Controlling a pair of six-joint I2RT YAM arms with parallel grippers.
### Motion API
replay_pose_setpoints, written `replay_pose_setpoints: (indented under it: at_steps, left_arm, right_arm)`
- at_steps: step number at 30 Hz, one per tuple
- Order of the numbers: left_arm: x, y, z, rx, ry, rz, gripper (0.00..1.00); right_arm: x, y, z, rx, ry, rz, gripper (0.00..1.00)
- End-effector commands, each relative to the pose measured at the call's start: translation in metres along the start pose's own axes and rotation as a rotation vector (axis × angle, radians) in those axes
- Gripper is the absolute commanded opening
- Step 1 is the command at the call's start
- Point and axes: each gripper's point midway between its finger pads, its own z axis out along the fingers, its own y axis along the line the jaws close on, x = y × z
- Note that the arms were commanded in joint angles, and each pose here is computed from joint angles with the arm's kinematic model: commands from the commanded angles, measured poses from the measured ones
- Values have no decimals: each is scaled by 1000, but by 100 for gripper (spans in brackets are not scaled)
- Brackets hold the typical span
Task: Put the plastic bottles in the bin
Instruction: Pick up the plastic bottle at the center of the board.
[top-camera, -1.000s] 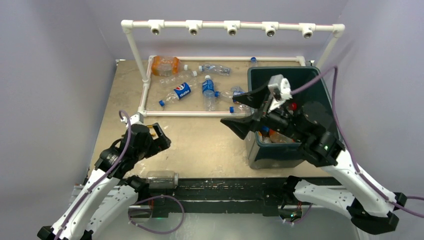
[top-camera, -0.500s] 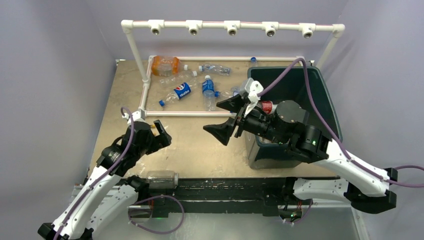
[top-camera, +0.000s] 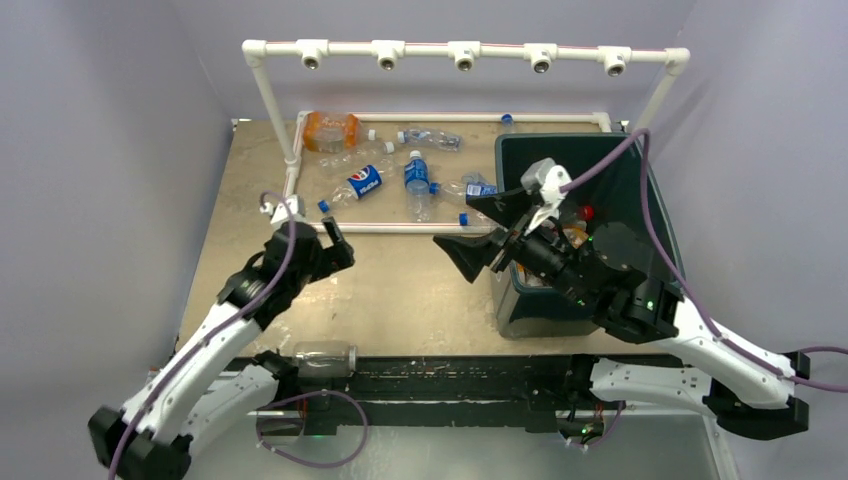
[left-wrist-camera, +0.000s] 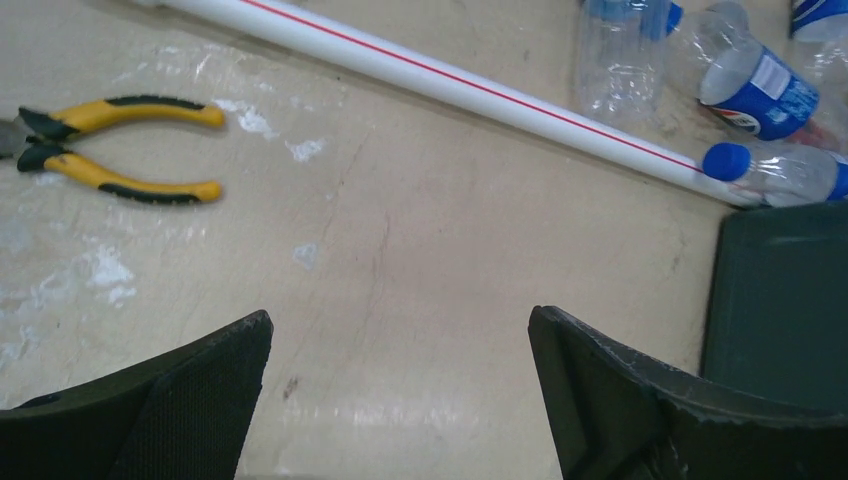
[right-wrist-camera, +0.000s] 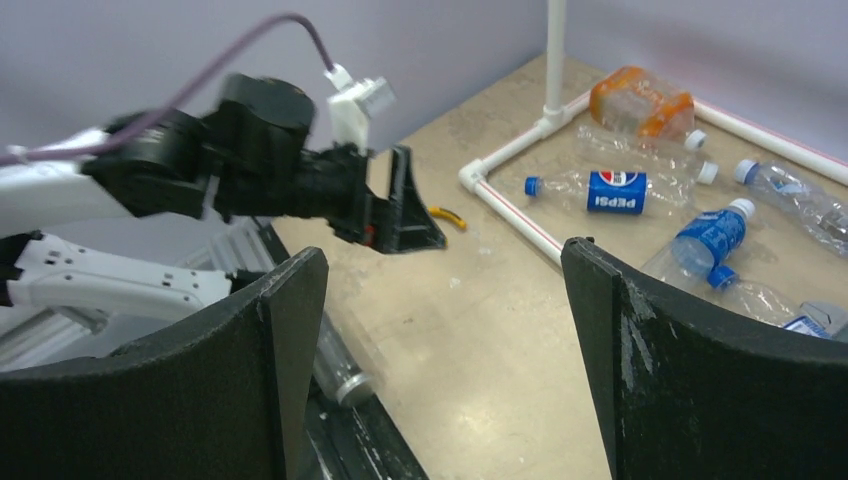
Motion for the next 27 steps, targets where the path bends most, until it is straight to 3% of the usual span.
replay_pose_setpoints:
  at_steps: [1,5,11,17,22,27]
  left_arm:
    - [-42,-27,46,-22,-130,66,99]
    - [-71,-30,88,-140,-118,233,99]
    - [-102,-42,138,27,-114,379,99]
    - [-100,-33,181,55,-103,555,99]
    - [-108,-44,203,116,-225,611,99]
    - [-97,-38,235,97,-137,707,99]
  right_arm:
    - [-20,-5,-3,39,-92,54,90]
    - [-18,-7,-9,42,-94,59,89]
    - [-17,-11,-19,46,-104,62,89]
    - [-8,-11,-27,34,-104,81,90]
    - [-2,-7,-29,16,-81,102,90]
    - [-6,-5,-31,6,-87,112,90]
